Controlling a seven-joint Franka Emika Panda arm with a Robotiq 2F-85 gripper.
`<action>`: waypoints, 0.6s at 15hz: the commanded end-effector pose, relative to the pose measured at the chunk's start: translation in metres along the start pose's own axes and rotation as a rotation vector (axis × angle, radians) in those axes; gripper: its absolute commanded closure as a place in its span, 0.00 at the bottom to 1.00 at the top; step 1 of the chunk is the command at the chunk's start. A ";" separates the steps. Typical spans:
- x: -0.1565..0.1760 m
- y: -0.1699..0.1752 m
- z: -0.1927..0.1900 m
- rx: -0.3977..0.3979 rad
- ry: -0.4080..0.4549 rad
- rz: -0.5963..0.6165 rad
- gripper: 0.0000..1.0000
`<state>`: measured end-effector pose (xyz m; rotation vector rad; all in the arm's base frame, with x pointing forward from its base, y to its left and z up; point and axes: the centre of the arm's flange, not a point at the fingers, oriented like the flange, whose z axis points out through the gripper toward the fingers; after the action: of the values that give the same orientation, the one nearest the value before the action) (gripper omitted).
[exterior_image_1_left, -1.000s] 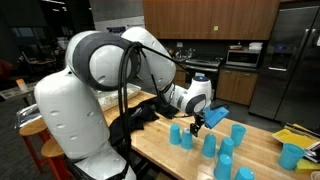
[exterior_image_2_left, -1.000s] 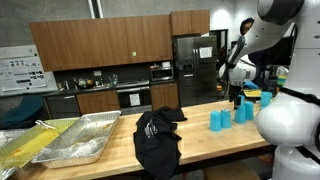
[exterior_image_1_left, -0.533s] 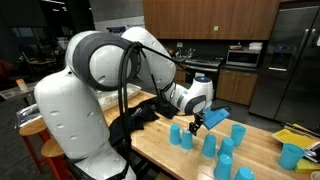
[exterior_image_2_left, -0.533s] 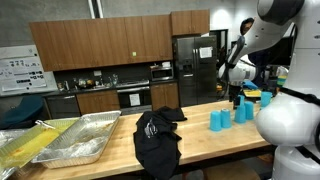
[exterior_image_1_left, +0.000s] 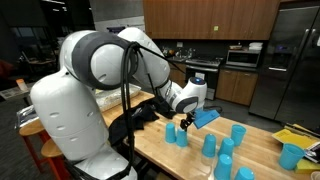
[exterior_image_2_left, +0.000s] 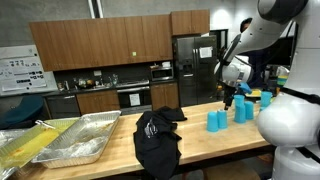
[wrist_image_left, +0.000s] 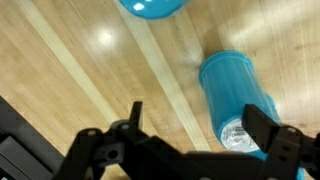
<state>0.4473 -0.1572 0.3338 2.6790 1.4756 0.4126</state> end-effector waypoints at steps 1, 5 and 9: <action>0.011 -0.015 0.000 -0.006 -0.003 -0.050 0.00; 0.011 -0.006 -0.003 0.063 -0.094 -0.145 0.00; 0.006 -0.001 -0.009 0.123 -0.224 -0.254 0.00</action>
<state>0.4473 -0.1477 0.3369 2.5241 1.7284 0.1336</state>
